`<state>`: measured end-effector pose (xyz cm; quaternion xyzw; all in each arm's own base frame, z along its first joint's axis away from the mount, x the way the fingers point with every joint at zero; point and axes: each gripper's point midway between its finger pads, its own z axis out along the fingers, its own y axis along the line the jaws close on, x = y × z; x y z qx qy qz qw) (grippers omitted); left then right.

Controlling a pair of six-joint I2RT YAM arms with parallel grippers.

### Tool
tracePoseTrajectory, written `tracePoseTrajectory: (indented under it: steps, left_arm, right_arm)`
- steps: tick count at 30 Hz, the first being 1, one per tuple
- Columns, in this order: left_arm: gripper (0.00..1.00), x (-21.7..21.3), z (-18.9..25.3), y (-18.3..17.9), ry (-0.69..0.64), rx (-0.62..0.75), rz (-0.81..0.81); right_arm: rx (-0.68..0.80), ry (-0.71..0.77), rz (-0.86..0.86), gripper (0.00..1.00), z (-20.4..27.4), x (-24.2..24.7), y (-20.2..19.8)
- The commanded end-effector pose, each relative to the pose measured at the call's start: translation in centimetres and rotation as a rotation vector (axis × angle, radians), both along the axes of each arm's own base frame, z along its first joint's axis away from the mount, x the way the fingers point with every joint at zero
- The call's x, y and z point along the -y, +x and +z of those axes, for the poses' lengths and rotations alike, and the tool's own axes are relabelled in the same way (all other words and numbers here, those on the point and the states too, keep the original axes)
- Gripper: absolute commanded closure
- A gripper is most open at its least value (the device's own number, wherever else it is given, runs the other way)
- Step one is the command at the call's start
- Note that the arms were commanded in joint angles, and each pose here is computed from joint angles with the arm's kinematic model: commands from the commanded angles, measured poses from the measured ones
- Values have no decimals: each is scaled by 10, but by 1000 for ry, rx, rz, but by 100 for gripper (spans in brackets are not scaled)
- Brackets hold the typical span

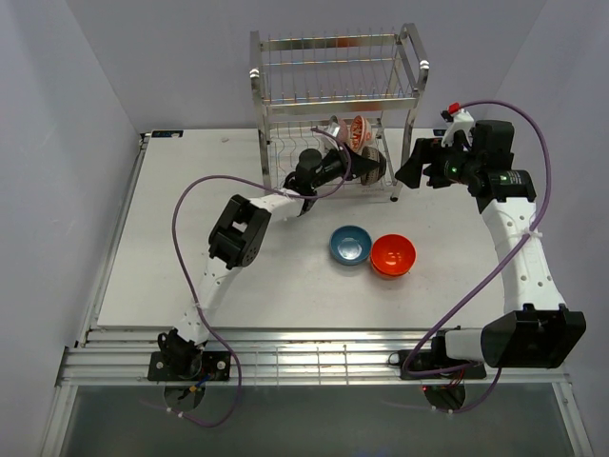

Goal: Load the bowls into the dish rack

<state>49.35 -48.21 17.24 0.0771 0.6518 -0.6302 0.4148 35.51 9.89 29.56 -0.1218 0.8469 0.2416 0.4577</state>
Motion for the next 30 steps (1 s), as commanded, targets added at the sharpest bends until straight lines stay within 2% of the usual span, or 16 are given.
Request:
tracePoseTrajectory:
  steps: [1,8,14,30]
  left_arm:
    - [100,8,69,-6,-139,128,-16]
    - [100,10,82,4,-182,133,4]
    - [100,13,63,6,-184,74,0]
    - [100,19,55,15,-221,11,9]
  right_arm:
    - [37,-5,25,10,11,-1,-9]
    - [27,-9,23,10,5,0,-11]
    - [17,-9,25,10,2,-1,-11]
    - [-6,-9,31,10,-6,-1,-10]
